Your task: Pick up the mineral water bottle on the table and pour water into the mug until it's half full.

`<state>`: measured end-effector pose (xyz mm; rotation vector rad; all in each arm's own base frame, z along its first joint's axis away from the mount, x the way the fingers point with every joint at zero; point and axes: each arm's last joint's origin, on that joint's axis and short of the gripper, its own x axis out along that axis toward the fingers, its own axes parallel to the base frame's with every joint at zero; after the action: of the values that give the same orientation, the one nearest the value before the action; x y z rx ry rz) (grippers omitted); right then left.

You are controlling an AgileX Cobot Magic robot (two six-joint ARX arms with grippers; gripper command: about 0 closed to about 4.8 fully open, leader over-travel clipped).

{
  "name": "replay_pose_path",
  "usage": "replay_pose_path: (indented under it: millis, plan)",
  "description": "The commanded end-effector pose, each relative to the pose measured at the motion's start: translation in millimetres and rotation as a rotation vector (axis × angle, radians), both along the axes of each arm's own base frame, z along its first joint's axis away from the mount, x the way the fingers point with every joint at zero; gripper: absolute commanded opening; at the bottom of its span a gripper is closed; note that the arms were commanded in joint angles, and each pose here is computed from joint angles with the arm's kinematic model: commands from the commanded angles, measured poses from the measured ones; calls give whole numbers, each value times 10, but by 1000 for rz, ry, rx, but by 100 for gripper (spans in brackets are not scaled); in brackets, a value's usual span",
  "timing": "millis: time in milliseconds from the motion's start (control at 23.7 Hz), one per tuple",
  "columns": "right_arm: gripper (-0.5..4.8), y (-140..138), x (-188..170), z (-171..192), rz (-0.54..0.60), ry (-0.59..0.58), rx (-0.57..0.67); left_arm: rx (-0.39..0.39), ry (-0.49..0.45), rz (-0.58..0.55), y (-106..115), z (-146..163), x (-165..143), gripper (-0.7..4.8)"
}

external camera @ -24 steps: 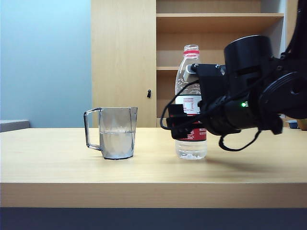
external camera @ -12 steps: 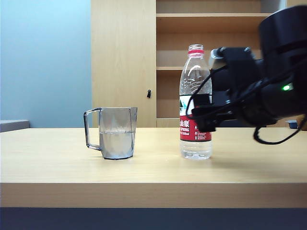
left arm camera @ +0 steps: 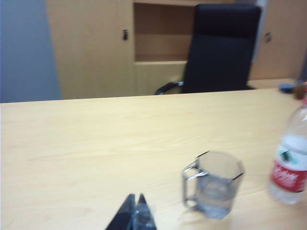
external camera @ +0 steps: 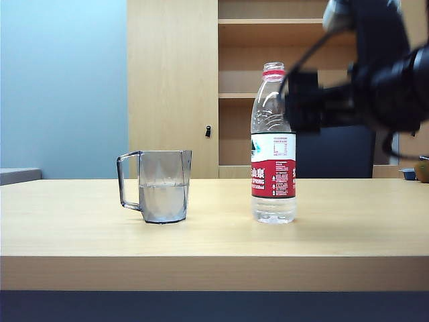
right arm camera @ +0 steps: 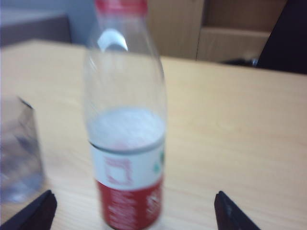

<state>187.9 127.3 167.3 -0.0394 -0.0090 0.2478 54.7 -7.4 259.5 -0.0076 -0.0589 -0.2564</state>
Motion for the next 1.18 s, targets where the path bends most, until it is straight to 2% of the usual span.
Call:
replay_pose_path:
  millis: [42, 84, 127, 169, 549, 802, 971, 1182]
  plan:
    - [266, 75, -193, 147, 24, -62, 73, 31, 26, 34, 9, -154, 90, -5]
    - [142, 136, -316, 233, 71, -89, 103, 32, 40, 31, 8, -268, 152, -5]
    - [78, 165, -378, 279, 101, -101, 118, 32, 48, 32, 8, -318, 177, -5]
    - [-13, 217, -475, 341, 152, -118, 141, 32, 59, 33, 9, -421, 226, -5]
    - [-6, 353, -840, 537, 323, -171, 242, 33, 100, 35, 10, -711, 334, -5]
    - [-5, 421, -984, 562, 415, -172, 263, 34, 125, 141, 40, -858, 381, -5]
    - [-5, 436, -981, 517, 416, -146, 227, 34, 115, 150, 43, -927, 405, -5]
    - [-5, 447, -974, 461, 414, -109, 176, 37, 155, 173, 49, -1032, 420, -5]
